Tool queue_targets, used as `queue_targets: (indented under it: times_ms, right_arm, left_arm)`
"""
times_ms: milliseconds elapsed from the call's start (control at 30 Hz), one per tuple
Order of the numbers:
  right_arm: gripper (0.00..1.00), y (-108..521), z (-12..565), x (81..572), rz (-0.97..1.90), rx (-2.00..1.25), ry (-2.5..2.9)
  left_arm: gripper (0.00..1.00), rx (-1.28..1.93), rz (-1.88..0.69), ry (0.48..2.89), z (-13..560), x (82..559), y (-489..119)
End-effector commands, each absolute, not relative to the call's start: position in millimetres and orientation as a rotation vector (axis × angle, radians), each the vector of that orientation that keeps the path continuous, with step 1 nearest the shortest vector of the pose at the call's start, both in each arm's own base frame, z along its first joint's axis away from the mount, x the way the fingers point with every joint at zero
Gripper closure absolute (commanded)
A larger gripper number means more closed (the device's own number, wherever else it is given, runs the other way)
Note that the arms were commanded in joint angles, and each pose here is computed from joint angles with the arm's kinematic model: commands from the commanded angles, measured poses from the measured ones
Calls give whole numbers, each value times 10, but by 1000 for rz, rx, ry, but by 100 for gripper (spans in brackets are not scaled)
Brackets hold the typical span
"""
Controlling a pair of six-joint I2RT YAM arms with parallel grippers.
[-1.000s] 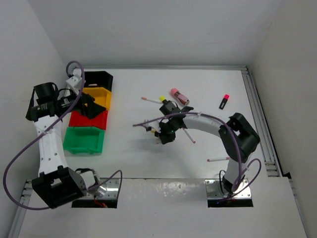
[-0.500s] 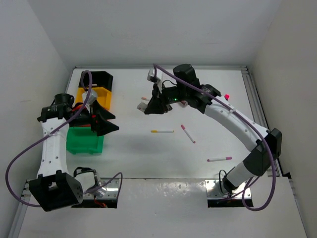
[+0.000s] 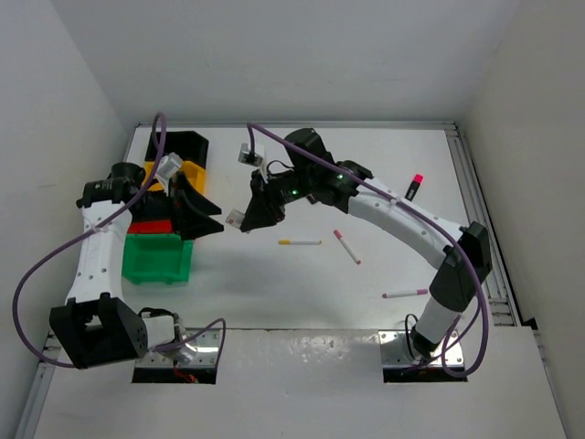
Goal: Sort the stationery into containers
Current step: Place the stapler in the storage box.
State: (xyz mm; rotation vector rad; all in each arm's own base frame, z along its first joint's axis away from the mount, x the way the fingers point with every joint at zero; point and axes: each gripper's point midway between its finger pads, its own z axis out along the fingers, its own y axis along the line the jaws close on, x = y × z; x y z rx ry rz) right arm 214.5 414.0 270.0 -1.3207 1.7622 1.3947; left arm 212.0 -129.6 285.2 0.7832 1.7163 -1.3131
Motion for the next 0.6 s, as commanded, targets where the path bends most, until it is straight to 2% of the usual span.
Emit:
queue_targets:
  times_ms: [0,167,333,567]
  right_arm:
    - [100,4284,3073,2090,1439,-1338,1621]
    - [100,4356,3037,2073,1453,-1346,1625]
    - [100,4411,2988,2060,1467,-1345,1638]
    - [100,4456,2937,2066,1498,-1326,1668]
  left_arm:
    - [22,844,-1313,1633,3023,2114,-1360]
    - [23,867,-1333,1622,3050,2099,-1413]
    - [28,875,-1353,1613,3074,2095,-1444]
    - [27,871,-1382,1590,3127,2074,-1473]
